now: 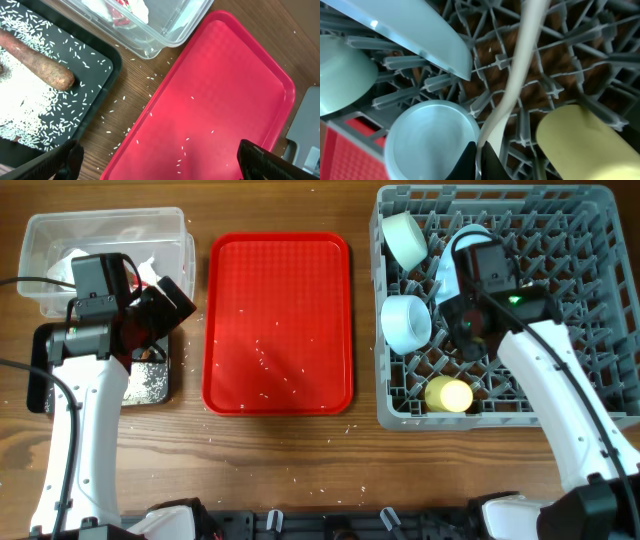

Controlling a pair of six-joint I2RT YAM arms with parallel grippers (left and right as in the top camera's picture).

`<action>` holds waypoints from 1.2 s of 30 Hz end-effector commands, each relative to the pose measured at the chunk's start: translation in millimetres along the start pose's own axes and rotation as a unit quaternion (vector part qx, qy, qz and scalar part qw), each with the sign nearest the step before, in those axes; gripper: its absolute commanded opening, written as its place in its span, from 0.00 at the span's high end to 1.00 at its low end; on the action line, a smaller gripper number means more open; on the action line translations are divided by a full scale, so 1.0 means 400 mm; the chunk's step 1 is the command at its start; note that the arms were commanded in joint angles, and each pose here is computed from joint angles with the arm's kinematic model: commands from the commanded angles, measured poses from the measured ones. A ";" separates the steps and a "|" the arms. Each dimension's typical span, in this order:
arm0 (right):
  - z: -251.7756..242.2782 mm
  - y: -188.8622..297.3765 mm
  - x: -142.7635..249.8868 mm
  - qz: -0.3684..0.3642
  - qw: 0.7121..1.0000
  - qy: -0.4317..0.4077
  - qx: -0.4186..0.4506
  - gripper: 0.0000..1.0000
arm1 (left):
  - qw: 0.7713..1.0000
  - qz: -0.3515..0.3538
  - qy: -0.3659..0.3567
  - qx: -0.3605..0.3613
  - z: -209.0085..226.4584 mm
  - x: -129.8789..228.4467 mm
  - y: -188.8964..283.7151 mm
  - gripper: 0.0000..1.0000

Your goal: Sort waste into correct bins and load items into the dishwasher rack

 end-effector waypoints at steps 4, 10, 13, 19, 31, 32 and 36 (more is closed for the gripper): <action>-0.038 -0.079 0.045 0.041 0.997 -0.063 0.009 0.83 | 1.000 0.000 -0.008 -0.002 -0.002 0.001 -0.003 0.00; -0.032 -0.076 0.057 0.057 0.998 -0.021 0.001 0.33 | 1.000 0.000 -0.008 -0.002 -0.002 0.001 -0.003 0.00; 0.005 -0.043 0.078 0.087 0.992 0.076 -0.053 0.34 | 1.000 0.000 -0.008 -0.002 -0.002 0.001 -0.003 0.00; 0.051 0.183 0.144 0.113 0.873 0.394 -0.266 0.35 | 1.000 0.000 -0.008 -0.002 -0.002 0.001 -0.003 0.00; -0.123 0.434 0.060 -0.065 0.808 0.483 -0.331 0.00 | 1.000 0.000 -0.008 -0.002 -0.002 0.001 -0.003 0.00; -0.142 0.418 0.064 -0.051 0.814 0.487 -0.313 0.00 | 1.000 0.000 -0.008 -0.002 -0.002 0.001 -0.003 0.00; -0.149 0.406 0.053 -0.058 0.819 0.489 -0.295 0.00 | 1.000 0.000 -0.008 -0.002 -0.002 0.001 -0.003 0.00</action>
Point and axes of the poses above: each gripper's point midway between its finger pads, its own y axis back along the fingers, its own z axis along the line the jaws close on, x = y × z, the point moved 2 cm from there along y, back along the fingers, and after that the axes turned 9 degrees about -y, right-handed, at the moved point
